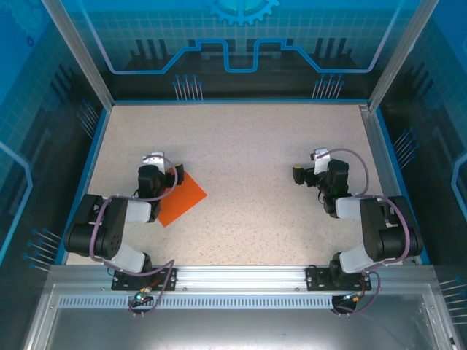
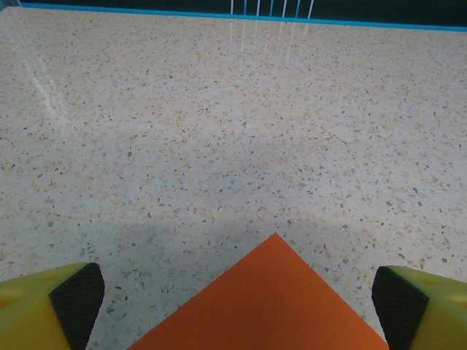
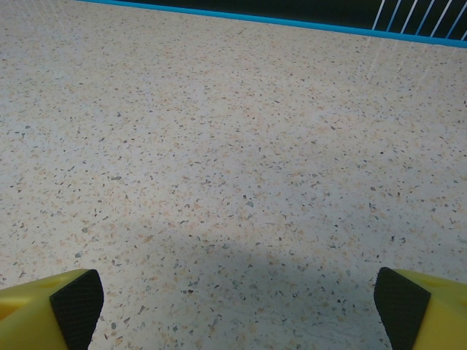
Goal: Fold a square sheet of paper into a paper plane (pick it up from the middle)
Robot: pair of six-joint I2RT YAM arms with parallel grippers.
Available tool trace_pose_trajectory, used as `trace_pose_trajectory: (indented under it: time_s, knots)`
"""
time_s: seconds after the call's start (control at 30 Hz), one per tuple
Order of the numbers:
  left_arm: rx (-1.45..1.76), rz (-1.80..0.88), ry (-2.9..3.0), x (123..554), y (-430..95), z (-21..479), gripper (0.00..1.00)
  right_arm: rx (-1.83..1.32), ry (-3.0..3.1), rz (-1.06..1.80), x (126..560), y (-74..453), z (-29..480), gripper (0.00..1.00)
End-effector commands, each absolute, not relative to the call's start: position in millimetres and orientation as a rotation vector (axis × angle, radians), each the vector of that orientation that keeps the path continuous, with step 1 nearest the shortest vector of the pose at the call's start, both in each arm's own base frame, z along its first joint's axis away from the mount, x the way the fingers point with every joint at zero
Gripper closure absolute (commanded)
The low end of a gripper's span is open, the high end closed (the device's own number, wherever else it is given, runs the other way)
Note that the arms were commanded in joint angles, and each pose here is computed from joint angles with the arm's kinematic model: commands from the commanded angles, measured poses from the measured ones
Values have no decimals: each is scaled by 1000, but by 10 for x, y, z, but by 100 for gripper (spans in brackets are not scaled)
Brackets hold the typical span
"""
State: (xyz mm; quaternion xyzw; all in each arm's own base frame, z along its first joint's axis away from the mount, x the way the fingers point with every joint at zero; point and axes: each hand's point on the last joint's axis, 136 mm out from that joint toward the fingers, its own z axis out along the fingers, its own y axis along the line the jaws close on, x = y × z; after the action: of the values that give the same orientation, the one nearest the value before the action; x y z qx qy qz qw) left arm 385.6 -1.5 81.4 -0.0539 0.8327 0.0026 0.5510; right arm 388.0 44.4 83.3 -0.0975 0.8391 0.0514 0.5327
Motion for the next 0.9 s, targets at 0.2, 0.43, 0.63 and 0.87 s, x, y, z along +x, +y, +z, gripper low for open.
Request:
trace_pose_trajectory:
  time_s: [0.2,0.43,0.63,0.87]
  knots:
    - [-290,-63,1987,3703,59,1384,2,-320,1967,179,3770,609,1244,1]
    - [-465,-363,2106,3455,-218,1518,2,-94,2159,276,3389,536,1584,1]
    - [-542,-732,2277,3262,-688,1301,2,156,2251,573,3039,711,1668,0]
    - [-629,-713,2452,3218,-711,1009,7,147,2293,866,2928,1149,1694,0]
